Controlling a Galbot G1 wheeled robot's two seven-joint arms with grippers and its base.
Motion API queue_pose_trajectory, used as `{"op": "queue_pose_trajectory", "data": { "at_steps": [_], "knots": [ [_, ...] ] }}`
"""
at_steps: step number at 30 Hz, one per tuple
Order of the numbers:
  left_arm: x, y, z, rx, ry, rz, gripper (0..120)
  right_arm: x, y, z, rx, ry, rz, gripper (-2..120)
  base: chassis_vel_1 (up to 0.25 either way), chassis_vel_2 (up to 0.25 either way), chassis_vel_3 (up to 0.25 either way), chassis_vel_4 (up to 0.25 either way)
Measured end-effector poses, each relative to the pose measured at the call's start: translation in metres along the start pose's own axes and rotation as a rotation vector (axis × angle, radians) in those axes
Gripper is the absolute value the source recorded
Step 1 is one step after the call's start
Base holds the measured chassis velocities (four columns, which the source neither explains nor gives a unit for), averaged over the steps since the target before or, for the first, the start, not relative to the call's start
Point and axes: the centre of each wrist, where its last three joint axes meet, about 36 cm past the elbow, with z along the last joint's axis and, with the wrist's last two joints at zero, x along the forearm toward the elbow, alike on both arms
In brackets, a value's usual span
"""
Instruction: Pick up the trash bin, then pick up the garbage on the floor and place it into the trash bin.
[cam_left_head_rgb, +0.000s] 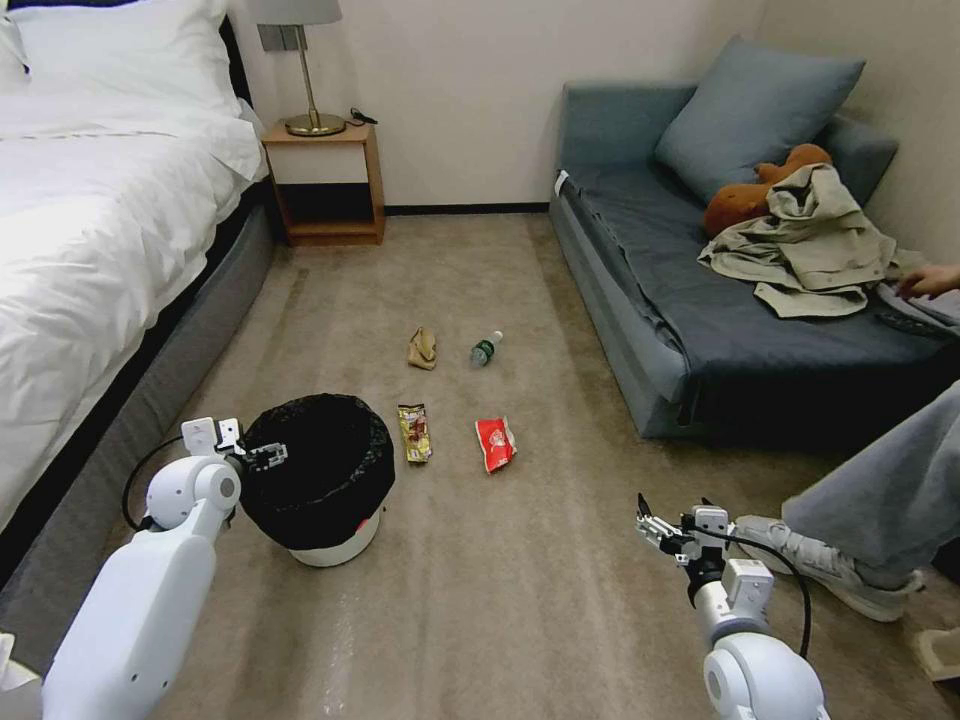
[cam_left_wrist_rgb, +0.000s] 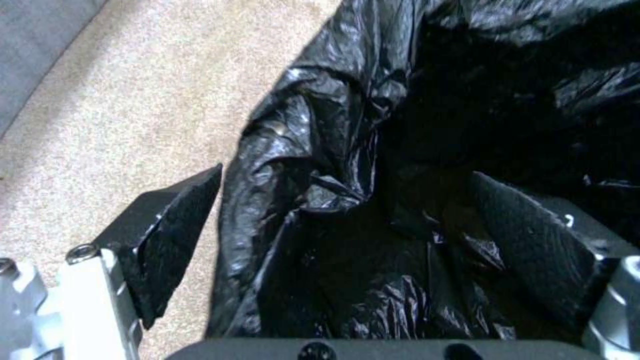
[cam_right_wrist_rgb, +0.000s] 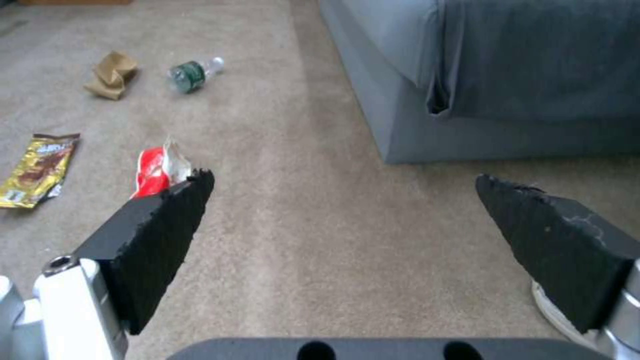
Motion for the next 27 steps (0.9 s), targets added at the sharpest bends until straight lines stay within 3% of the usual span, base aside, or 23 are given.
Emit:
{"op": "queue_pose_trajectory", "data": {
  "at_steps": [5,16,18,21,27],
  "knots": [
    [-0.007,-0.001,0.002,-0.015,0.008,-0.012,86,-0.001,0.002,0.000,-0.001,0.000,-0.002,100,0.000,0.000,0.000,0.000],
    [-0.015,0.001,0.010,-0.036,0.019,-0.021,43,-0.001,0.005,0.000,-0.013,0.002,-0.009,100,0.000,0.000,0.000,0.000],
    [-0.015,0.001,0.010,-0.036,0.019,-0.021,43,-0.001,0.005,0.000,-0.013,0.002,-0.009,100,0.000,0.000,0.000,0.000],
    [-0.012,0.005,0.013,-0.051,0.006,-0.008,20,0.001,0.006,-0.001,-0.014,0.003,-0.013,100,0.000,0.000,0.000,0.000],
    [-0.005,0.008,0.020,-0.072,-0.022,0.006,16,0.003,0.008,-0.001,-0.017,0.004,-0.016,100,0.000,0.000,0.000,0.000]
  ]
}}
